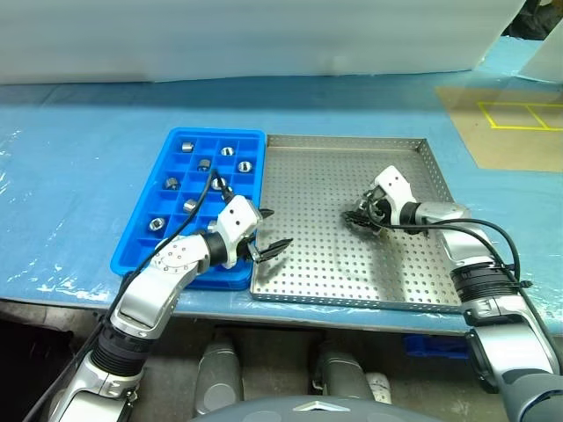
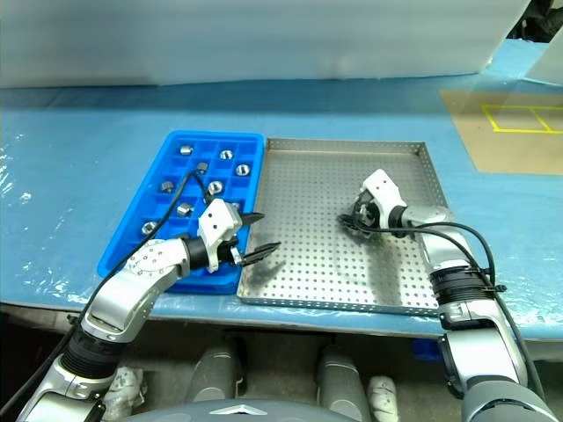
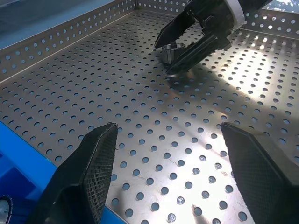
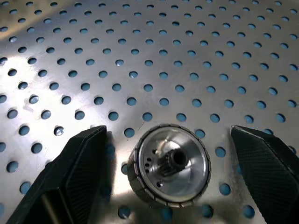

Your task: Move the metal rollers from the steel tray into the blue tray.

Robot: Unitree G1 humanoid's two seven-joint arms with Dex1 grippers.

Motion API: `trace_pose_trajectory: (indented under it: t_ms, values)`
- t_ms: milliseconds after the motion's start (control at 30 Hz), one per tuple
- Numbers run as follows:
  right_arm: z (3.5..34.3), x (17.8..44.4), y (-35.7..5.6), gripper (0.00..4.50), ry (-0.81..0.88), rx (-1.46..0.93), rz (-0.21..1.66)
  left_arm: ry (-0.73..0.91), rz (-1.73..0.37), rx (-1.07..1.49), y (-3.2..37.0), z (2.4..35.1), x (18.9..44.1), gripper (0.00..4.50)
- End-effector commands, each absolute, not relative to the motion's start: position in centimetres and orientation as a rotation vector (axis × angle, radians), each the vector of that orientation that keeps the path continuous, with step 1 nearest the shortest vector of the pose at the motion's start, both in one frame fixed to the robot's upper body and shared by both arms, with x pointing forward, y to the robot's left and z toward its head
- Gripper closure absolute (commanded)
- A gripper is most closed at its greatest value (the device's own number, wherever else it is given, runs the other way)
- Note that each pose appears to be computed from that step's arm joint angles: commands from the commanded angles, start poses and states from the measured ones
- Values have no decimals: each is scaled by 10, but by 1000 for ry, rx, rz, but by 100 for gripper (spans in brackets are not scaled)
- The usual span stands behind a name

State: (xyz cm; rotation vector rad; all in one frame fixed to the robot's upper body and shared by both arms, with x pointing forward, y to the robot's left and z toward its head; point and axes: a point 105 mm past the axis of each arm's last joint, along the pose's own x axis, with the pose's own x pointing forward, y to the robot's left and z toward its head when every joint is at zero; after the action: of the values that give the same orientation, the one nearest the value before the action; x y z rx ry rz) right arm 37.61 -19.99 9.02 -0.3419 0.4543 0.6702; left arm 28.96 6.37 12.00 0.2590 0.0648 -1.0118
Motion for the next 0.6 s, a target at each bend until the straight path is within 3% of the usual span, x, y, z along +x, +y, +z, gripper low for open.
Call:
trace_pose_trajectory:
  t_ms: [33, 367, 467, 600]
  values:
    - [107, 375, -199, 13, 445, -324, 690, 21, -1029, 266, 60, 129, 288, 74]
    - [110, 374, -198, 13, 505, -251, 689, 20, -1022, 257, 59, 128, 288, 74]
    - [111, 375, -200, 74, 513, -284, 687, 22, -1018, 257, 60, 126, 288, 74]
    - [113, 376, -200, 214, 507, -304, 689, 22, -1014, 257, 61, 124, 287, 74]
